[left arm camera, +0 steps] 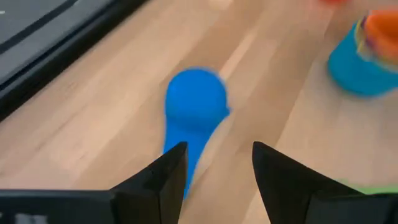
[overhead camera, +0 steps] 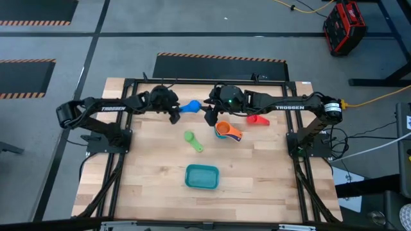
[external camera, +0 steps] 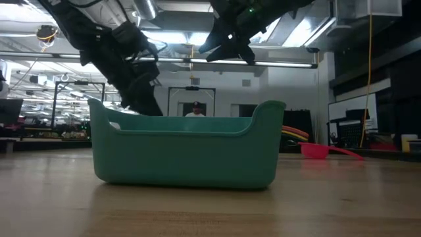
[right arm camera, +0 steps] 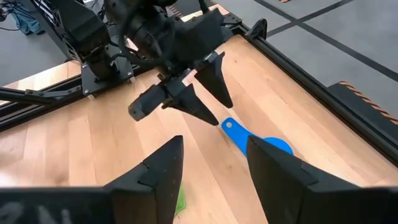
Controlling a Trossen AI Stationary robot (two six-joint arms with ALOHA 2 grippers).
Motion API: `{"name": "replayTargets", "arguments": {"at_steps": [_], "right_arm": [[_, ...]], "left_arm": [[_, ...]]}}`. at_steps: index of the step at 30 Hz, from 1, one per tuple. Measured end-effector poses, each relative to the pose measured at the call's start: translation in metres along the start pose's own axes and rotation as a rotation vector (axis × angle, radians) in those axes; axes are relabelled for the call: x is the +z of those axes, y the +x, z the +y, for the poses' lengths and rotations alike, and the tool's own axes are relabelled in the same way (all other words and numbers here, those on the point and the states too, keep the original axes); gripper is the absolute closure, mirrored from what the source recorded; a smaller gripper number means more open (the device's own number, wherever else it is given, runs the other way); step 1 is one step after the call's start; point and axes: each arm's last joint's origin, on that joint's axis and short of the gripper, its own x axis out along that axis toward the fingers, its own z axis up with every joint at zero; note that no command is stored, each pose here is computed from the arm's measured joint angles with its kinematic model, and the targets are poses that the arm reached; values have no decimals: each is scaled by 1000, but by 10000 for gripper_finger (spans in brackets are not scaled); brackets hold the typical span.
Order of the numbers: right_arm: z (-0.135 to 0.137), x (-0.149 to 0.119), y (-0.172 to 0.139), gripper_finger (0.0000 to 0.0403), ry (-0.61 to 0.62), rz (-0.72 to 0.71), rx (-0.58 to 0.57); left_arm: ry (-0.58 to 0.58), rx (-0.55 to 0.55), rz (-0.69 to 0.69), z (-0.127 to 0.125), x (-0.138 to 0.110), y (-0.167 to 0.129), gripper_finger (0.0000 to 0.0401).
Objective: Nest measuring cups in basket
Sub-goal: Stack the blue measuring cup on top of the orange measuring cup
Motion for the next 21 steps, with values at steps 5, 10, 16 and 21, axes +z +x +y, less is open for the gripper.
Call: {"name": "replayTargets", "arguments": {"at_steps": [5,10,16,21], "right_arm": [[0,0,0,222,0,0,-1],[0,0,0,222,0,2,-2],[0,-1,0,222,-2,13,-5],[-1,-2,0,222,-4,25,-9]], "left_arm": [[134,37,52,7,-5,0,228],[277,6,102,4,-11,10,229],[340,42,154,5,-19,22,229],[332,92,176,11,-22,30,228]]}}
